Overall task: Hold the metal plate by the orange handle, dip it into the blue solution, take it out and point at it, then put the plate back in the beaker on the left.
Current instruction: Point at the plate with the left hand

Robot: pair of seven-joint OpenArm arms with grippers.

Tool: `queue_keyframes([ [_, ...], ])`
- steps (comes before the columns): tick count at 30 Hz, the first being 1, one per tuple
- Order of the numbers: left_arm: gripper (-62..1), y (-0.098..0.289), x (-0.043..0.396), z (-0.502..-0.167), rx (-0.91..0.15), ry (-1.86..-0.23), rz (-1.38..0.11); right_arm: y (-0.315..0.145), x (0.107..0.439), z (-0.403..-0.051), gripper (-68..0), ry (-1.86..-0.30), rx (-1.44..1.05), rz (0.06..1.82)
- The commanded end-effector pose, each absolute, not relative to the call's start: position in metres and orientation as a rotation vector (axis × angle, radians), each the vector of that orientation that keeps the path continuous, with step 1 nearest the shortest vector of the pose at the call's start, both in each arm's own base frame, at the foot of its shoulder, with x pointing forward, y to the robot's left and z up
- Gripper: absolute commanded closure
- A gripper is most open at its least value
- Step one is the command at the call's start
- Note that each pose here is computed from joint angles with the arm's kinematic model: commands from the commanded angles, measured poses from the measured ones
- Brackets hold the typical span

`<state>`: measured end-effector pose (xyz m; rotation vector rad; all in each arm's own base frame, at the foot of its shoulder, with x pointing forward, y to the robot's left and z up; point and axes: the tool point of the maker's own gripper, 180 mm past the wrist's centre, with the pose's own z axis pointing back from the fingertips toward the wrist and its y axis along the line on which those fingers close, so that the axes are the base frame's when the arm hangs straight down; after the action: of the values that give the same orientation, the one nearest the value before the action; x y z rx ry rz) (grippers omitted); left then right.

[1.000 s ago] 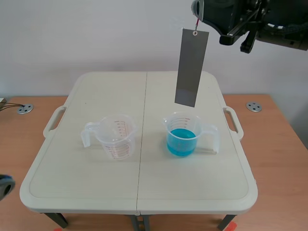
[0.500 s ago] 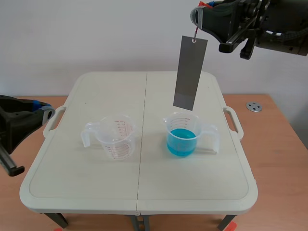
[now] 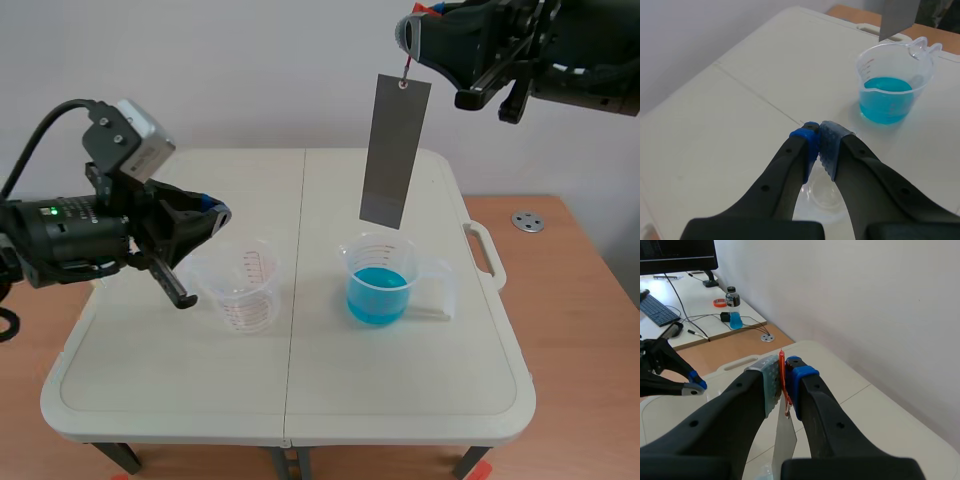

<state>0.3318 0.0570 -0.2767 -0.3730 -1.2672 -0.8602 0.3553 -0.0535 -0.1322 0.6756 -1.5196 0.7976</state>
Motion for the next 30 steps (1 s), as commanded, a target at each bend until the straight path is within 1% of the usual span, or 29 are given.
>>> queue_keyframes([
  [1, -2.1, 0.042, 0.333, -0.270, -0.406, -1.294, -0.885, -0.054, 0.355, -0.116, -1.5, -1.565, 0.685, 0.807],
  [7, -2.1, 0.001, 0.331, -0.279, -0.473, -1.266, -0.987, -0.054, 0.355, -0.116, -1.5, -1.565, 0.684, 0.807],
  [13, -2.1, -0.031, 0.334, -0.272, -0.524, -1.284, -1.037, -0.054, 0.355, -0.117, -1.5, -1.564, 0.682, 0.809],
  [18, -2.1, -0.046, 0.340, -0.271, -0.511, -1.297, -1.067, -0.054, 0.355, -0.117, -1.5, -1.564, 0.683, 0.808],
  [20, -1.6, -0.048, 0.345, -0.272, -0.487, -1.305, -1.065, -0.054, 0.355, -0.117, -1.5, -1.564, 0.683, 0.808],
  [23, -1.4, -0.048, 0.351, -0.275, -0.459, -1.314, -1.043, -0.054, 0.355, -0.117, -1.5, -1.564, 0.682, 0.808],
  [30, -1.4, -0.049, 0.360, -0.279, -0.432, -1.326, -0.996, -0.054, 0.355, -0.117, -1.5, -1.564, 0.682, 0.809],
])
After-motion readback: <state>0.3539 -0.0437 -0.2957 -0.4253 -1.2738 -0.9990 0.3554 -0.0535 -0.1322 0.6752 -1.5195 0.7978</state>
